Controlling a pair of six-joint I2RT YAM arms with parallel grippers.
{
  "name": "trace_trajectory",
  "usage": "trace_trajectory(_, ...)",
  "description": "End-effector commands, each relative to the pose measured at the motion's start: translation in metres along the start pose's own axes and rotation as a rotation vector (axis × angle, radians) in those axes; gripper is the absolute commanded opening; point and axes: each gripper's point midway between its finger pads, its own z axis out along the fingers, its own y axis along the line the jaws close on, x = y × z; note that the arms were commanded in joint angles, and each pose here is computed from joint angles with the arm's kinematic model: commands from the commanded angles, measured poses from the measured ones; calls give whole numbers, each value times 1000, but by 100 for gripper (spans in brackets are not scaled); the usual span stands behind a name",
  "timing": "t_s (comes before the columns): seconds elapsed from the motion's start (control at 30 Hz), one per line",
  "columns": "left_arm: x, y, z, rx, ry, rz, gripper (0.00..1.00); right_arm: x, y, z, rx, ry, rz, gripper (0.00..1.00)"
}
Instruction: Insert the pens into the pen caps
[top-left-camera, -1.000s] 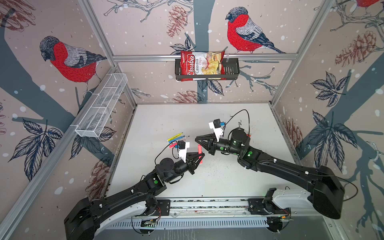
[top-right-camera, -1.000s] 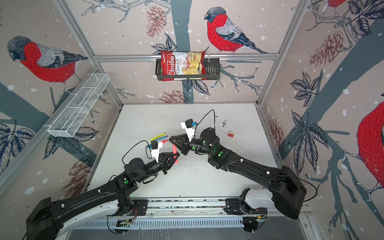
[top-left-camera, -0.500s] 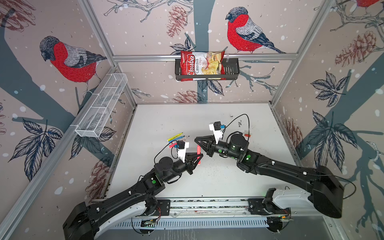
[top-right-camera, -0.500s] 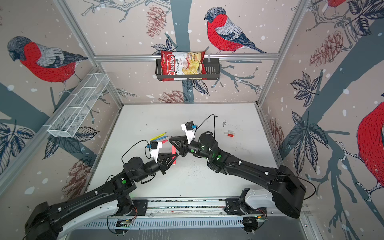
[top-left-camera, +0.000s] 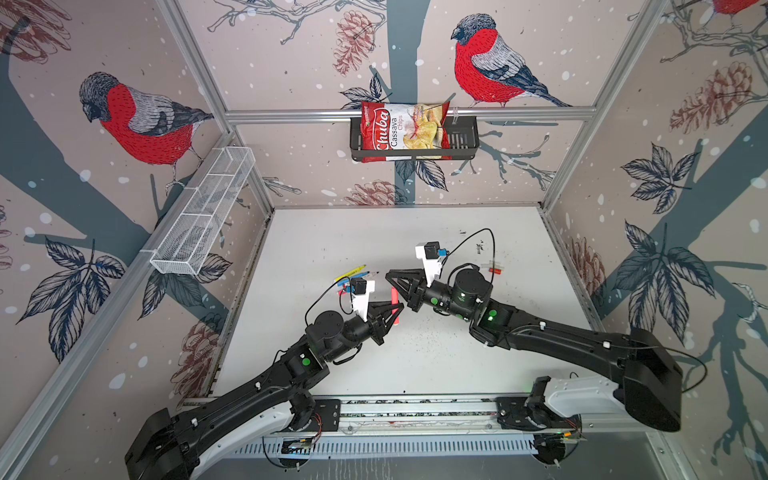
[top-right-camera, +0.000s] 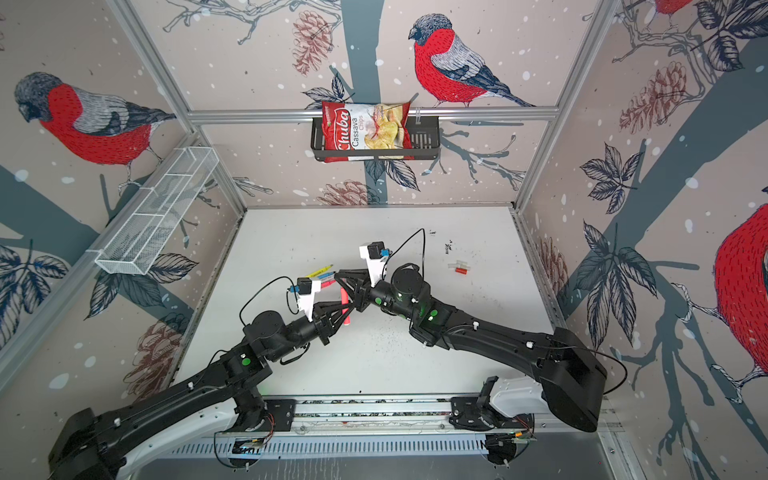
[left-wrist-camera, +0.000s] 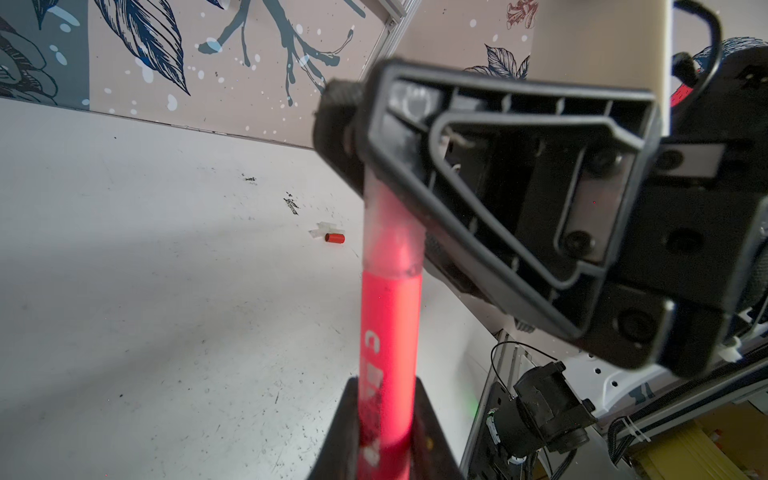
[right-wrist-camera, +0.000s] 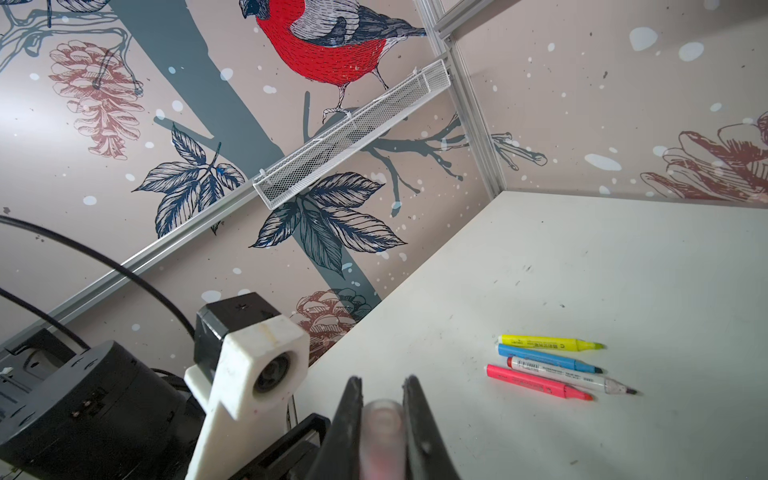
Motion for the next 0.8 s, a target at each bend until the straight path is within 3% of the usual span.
trace_trajectory(0.0, -100, -30, -21, 64, -407, 22, 0, 93, -10, -15, 21, 372, 57, 0)
trace_trajectory(0.13, -91, -27, -17, 58, -373, 37, 0, 83, -5, -15, 7, 358, 38, 0)
trace_trajectory(0.23, -68, -14, -4, 12, -272, 55, 0, 67, 2, -14, -4, 337, 8, 7)
trace_trajectory(0.43, -21, 10, -1, -32, -138, 45, 0, 9, 15, -32, 3, 208, -68, 53)
trace_trajectory(0.5, -13, 13, -5, -36, -118, 45, 0, -8, 16, -43, 10, 155, -81, 63)
trace_trajectory(0.6, -9, 15, -13, -41, -124, 44, 0, -21, 12, -57, 38, 95, -93, 67)
trace_trajectory(0.77, -11, 15, -21, -42, -145, 50, 0, -13, 8, -60, 38, 132, -82, 67)
